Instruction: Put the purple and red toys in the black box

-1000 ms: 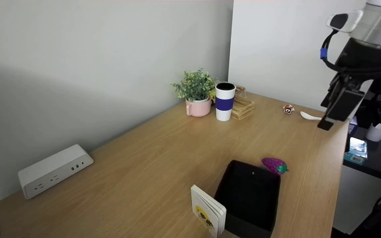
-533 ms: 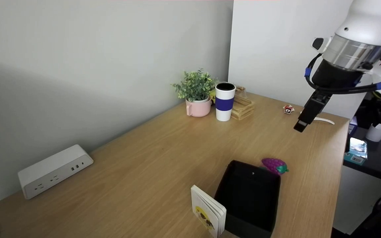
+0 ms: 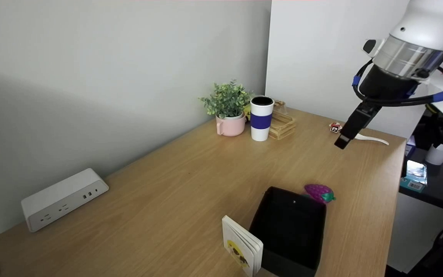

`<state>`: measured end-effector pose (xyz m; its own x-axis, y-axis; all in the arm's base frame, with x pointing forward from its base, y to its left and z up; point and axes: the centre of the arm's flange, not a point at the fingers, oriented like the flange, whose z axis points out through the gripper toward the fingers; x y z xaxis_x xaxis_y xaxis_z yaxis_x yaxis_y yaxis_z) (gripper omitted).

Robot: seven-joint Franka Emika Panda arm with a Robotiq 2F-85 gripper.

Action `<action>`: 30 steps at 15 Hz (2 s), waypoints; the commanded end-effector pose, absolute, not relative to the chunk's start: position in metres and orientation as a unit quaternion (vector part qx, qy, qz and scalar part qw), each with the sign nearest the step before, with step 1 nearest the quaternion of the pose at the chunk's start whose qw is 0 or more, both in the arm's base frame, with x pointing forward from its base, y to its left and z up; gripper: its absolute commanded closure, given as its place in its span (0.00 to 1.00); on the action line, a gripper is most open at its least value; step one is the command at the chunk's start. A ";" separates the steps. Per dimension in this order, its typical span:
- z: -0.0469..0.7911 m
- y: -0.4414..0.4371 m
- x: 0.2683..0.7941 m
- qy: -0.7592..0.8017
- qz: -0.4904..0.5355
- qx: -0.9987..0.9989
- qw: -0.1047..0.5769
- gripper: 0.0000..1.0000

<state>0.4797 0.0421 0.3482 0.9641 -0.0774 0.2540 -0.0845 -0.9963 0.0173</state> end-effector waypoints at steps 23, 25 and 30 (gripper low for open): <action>0.244 0.040 0.531 -0.124 0.093 0.987 -0.037 0.00; 0.240 0.041 0.534 -0.126 0.086 0.987 -0.040 0.00; 0.233 0.047 0.537 -0.127 0.069 0.989 -0.039 0.00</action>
<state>0.5304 0.0437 0.2400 0.9554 -0.2482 0.1602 -0.2353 -0.9673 -0.0951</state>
